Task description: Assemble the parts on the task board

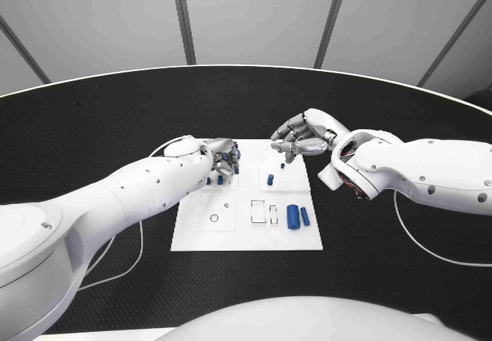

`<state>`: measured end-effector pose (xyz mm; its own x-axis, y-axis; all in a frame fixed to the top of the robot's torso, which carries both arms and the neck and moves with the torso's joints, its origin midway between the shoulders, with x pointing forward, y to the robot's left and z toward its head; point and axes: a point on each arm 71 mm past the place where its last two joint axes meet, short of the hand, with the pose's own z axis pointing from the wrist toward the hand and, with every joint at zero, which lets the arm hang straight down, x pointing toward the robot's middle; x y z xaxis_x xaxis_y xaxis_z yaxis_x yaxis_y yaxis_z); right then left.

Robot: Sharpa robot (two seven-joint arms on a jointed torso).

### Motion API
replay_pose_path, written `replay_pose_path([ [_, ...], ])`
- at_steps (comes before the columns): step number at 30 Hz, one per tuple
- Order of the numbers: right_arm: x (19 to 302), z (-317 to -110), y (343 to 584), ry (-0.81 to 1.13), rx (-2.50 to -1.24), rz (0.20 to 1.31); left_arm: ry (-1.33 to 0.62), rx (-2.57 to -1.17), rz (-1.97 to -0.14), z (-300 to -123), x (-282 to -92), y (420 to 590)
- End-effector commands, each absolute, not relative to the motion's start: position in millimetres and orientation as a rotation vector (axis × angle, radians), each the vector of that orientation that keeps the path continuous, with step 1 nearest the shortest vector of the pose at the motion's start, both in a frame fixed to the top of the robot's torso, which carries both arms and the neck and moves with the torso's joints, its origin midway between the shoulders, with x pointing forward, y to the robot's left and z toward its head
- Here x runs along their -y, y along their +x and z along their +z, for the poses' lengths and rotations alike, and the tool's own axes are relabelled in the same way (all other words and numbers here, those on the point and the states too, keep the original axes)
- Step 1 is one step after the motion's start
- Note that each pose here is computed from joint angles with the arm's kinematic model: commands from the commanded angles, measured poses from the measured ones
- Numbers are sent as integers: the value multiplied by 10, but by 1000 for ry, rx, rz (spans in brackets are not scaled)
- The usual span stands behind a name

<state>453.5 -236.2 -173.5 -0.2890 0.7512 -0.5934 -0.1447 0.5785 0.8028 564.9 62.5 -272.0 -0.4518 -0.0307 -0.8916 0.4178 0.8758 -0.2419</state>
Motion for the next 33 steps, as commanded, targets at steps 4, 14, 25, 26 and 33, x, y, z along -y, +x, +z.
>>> replay_pose_path([
  [4, 2362, -1735, 4534, 517, -1639, 954, 291, -1982, -539, -2720, -593, 5631],
  [14, 2367, -1734, 4533, 517, -1638, 953, 289, -1975, -542, -2715, -579, 5623],
  [25, 2369, -1735, 4534, 518, -1638, 952, 282, -1974, -533, -2714, -598, 5631],
  [26, 2369, -1735, 4534, 518, -1638, 952, 282, -1974, -533, -2714, -598, 5631],
  [33, 2372, -1735, 4534, 518, -1639, 951, 286, -1976, -539, -2715, -593, 5625],
])
